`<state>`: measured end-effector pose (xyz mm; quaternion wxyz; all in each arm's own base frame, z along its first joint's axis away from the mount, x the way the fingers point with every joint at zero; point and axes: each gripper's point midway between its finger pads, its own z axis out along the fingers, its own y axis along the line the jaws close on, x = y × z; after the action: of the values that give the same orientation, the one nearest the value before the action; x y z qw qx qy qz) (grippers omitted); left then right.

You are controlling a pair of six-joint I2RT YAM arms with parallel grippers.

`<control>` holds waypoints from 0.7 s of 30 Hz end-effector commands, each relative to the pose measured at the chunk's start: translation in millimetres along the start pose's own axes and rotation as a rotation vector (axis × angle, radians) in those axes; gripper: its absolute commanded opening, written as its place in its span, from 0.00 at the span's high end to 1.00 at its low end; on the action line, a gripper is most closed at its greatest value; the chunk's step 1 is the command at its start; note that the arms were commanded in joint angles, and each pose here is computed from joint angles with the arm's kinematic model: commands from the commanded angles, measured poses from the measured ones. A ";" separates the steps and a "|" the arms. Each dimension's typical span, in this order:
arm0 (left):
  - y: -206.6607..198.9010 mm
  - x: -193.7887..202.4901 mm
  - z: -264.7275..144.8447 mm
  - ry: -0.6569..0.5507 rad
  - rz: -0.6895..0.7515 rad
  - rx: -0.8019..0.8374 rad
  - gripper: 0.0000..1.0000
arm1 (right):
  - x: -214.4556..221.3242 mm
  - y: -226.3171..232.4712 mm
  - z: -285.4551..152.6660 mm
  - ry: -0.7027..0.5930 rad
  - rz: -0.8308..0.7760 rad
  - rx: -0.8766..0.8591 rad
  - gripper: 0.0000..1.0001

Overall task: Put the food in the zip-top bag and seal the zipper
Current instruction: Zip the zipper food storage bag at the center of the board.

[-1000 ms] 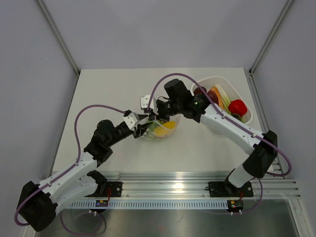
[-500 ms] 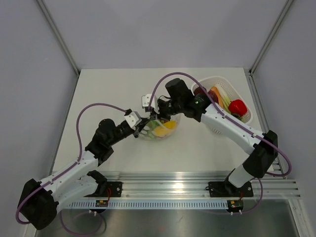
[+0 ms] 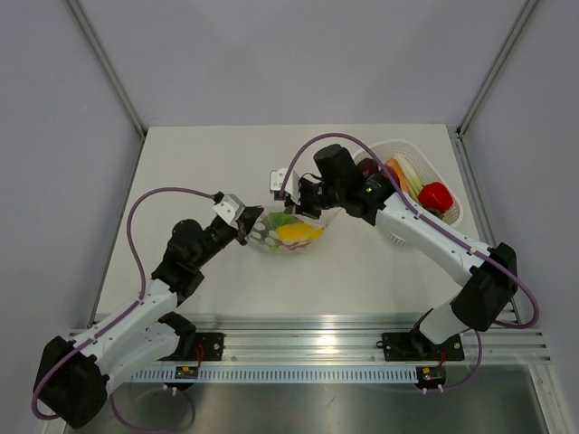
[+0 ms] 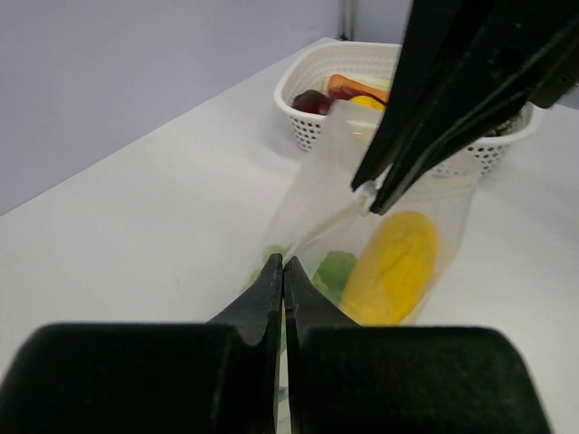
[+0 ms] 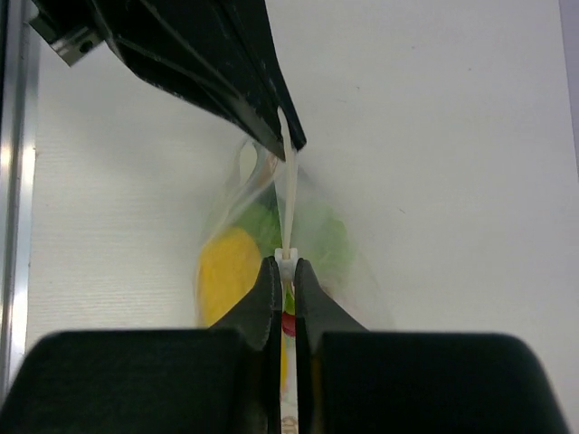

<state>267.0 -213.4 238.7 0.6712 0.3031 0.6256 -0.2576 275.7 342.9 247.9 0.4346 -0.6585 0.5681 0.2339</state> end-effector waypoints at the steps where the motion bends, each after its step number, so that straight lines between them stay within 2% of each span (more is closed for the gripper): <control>1: 53.8 -44.3 -4.7 -0.137 0.000 -0.256 1.00 | 11.9 -24.2 -23.2 0.080 0.023 0.146 1.00; 4: 81.8 -46.2 -9.0 -0.116 0.012 -0.405 1.00 | 21.6 -25.7 -30.7 0.149 0.094 0.175 1.00; 9: 112.3 -68.1 -13.3 -0.154 -0.007 -0.572 1.00 | 42.2 -30.1 -42.9 0.250 0.261 0.243 1.00; 21: 124.0 -68.4 -8.9 -0.139 -0.037 -0.625 1.00 | 67.6 -13.2 -77.2 0.257 0.468 0.391 1.00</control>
<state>334.1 -149.5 260.4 0.7137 0.1185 0.6813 -0.1115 293.2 272.4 224.4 0.3989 -0.5024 0.7520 0.1517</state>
